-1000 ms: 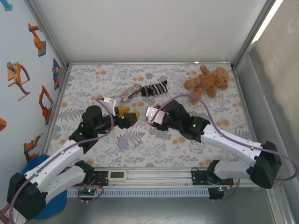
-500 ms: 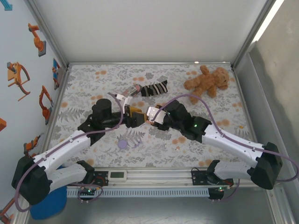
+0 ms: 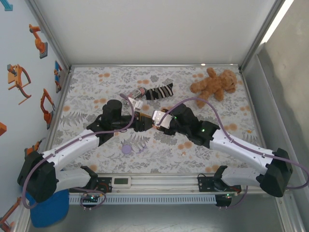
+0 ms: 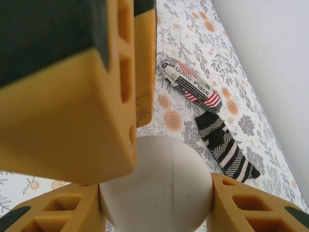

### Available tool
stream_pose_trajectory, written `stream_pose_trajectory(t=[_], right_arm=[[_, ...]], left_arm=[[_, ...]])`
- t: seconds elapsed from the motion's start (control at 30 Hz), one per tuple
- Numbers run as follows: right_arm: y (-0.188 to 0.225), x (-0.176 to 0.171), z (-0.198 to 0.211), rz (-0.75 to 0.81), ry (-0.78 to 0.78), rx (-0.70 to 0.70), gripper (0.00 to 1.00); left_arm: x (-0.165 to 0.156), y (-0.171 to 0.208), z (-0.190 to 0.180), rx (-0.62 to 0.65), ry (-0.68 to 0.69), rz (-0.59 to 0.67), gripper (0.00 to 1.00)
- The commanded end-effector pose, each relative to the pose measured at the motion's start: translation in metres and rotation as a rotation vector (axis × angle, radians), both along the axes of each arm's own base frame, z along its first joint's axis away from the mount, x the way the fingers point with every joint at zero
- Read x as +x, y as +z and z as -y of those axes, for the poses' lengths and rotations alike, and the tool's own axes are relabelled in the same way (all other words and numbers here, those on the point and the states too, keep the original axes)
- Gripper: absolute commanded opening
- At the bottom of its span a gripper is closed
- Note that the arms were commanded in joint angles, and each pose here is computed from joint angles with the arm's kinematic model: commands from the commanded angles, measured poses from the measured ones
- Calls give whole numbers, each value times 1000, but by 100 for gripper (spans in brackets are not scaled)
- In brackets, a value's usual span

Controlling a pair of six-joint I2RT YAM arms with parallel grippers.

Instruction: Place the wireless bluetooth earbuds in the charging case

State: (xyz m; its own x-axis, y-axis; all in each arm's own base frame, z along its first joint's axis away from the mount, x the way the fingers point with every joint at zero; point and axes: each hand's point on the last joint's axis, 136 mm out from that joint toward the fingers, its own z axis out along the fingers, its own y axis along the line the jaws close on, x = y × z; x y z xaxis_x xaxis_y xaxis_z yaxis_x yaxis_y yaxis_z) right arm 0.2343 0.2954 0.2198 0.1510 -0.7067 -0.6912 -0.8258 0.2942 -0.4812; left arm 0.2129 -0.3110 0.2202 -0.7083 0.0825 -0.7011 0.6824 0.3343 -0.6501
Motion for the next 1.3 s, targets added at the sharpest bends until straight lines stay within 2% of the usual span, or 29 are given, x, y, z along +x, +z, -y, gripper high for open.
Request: stream_pose_trajectory(t=[0.0, 0.4, 1.13, 1.27], right_arm=[[8, -4, 2, 15, 9, 25, 46], [8, -4, 1, 7, 13, 13, 46], [7, -4, 1, 0, 13, 10, 46], [6, -4, 1, -3, 13, 8, 46]], left_arm=[[-3, 19, 9, -50, -54, 30, 57], [-4, 16, 18, -62, -93, 6, 45], [-4, 9, 27, -58, -132, -14, 35], [-4, 9, 28, -61, -137, -14, 29]])
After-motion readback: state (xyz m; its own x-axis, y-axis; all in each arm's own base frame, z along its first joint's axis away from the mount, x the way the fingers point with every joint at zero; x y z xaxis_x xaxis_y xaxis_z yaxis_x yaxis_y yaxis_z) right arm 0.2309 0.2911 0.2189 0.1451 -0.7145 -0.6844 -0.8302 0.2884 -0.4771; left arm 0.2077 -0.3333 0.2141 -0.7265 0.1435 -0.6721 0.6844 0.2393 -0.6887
